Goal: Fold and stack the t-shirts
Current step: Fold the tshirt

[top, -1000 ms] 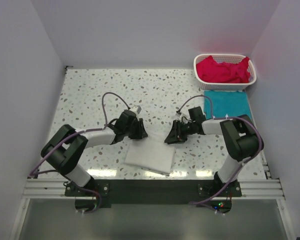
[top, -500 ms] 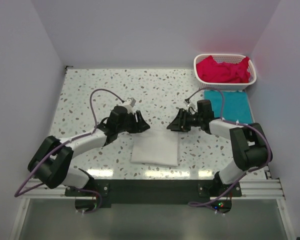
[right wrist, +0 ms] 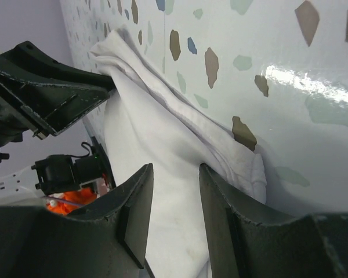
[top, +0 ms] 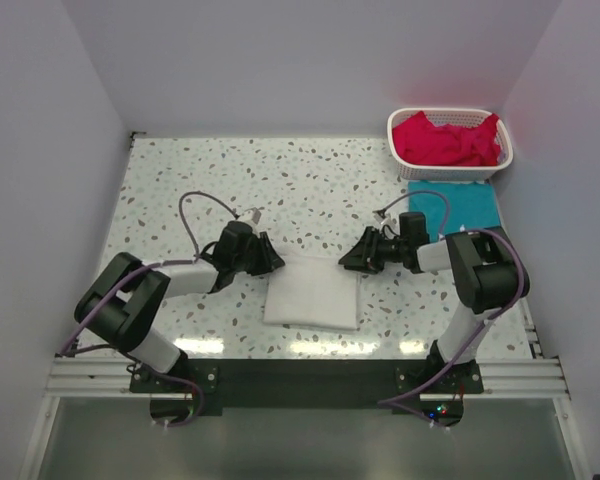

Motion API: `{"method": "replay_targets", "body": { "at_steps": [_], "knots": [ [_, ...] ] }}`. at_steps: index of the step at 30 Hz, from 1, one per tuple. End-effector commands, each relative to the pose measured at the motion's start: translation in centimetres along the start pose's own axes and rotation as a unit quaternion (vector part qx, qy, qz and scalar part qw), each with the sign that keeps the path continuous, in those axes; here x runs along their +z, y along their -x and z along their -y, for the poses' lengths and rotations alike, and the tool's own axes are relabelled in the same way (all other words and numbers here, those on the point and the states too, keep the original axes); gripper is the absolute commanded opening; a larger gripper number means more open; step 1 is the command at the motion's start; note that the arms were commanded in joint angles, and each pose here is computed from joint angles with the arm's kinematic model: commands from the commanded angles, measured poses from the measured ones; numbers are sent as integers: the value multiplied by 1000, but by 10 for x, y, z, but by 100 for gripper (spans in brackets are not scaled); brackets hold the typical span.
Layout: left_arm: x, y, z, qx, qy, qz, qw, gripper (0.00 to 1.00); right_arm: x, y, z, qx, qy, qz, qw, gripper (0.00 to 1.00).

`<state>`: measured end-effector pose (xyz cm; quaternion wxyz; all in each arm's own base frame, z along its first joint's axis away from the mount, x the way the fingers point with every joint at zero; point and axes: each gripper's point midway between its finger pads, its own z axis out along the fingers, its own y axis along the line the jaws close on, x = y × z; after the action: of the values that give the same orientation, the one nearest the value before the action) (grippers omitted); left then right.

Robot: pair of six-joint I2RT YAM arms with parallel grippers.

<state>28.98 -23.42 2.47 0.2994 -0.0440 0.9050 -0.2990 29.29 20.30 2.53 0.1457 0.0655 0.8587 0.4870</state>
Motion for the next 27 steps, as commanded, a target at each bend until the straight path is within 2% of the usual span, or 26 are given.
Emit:
{"method": "replay_targets", "body": {
  "at_steps": [1, 5, 10, 14, 17, 21, 27],
  "knots": [
    [-5, 20, -12, -31, 8, 41, 999, 33, 1, 11, 39, -2, -61, 38, 997, 43],
    [-21, 26, -7, -33, 13, 43, 998, 47, -6, 20, 22, -20, -58, 43, 997, 44],
    [-52, 52, 10, -5, 17, 74, 997, 59, -41, 25, -8, -68, -129, 43, 988, 48],
    [-78, 53, 4, 22, 57, 64, 996, 71, -67, 19, -18, -92, -209, 58, 972, 61],
    [-92, 50, 5, 59, 80, 56, 993, 75, -85, 0, -23, -97, -244, 59, 963, 64],
    [-100, 26, 29, 135, 91, 44, 986, 79, -108, -26, -6, -78, -302, 63, 948, 66],
    [-99, 0, 26, 160, 109, 22, 981, 79, -101, -69, 0, -35, -296, 16, 955, 65]
  ]
}}
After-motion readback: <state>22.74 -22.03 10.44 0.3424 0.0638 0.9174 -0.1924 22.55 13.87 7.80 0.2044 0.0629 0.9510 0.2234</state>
